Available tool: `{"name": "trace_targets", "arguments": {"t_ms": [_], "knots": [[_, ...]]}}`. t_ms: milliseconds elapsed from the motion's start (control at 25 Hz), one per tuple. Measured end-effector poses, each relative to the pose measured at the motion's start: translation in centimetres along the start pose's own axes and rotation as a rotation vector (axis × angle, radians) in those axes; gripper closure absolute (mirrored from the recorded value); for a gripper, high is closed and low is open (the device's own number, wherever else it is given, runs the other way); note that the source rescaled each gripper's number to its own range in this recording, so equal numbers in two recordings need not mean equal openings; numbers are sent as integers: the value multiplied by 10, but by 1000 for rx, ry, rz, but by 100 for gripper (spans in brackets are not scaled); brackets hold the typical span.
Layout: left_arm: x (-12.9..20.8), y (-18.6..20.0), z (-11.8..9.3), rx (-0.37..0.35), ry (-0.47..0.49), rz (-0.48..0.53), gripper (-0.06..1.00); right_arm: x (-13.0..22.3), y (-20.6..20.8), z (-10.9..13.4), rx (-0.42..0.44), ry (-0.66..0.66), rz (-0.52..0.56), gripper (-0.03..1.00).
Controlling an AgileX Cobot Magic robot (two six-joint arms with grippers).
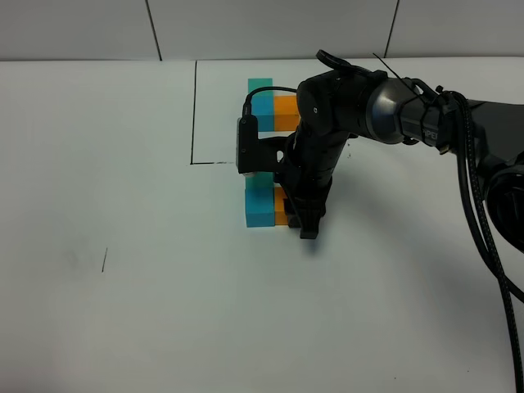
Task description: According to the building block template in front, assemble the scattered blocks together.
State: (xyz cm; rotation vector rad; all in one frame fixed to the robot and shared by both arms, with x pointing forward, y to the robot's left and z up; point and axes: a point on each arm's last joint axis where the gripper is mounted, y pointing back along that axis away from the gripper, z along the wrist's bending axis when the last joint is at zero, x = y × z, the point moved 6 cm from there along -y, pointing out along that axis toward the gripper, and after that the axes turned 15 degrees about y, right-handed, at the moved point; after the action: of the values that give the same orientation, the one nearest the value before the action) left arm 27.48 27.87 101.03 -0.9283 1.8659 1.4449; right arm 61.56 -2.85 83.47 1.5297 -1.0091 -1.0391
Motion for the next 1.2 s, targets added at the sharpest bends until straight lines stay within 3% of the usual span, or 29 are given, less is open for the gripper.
{"name": "trace_targets", "arguments": {"t_ms": [360, 480, 600, 1000, 1080, 1200], "knots": [[0, 0, 0, 0, 0, 0, 59, 0, 0, 0, 1, -1, 0, 97], [0, 0, 0, 0, 0, 0, 59, -1, -2, -2, 11, -7, -8, 90], [0, 0, 0, 0, 0, 0, 59, -2, -4, -4, 23, -13, -15, 73], [0, 0, 0, -1, 0, 0, 59, 0, 6, -9, 65, -88, -4, 3], [0, 0, 0, -1, 0, 0, 59, -1, 19, -9, 65, -97, -1, -3], [0, 0, 0, -1, 0, 0, 59, -2, 43, -4, 53, -110, 1, -3]]}}
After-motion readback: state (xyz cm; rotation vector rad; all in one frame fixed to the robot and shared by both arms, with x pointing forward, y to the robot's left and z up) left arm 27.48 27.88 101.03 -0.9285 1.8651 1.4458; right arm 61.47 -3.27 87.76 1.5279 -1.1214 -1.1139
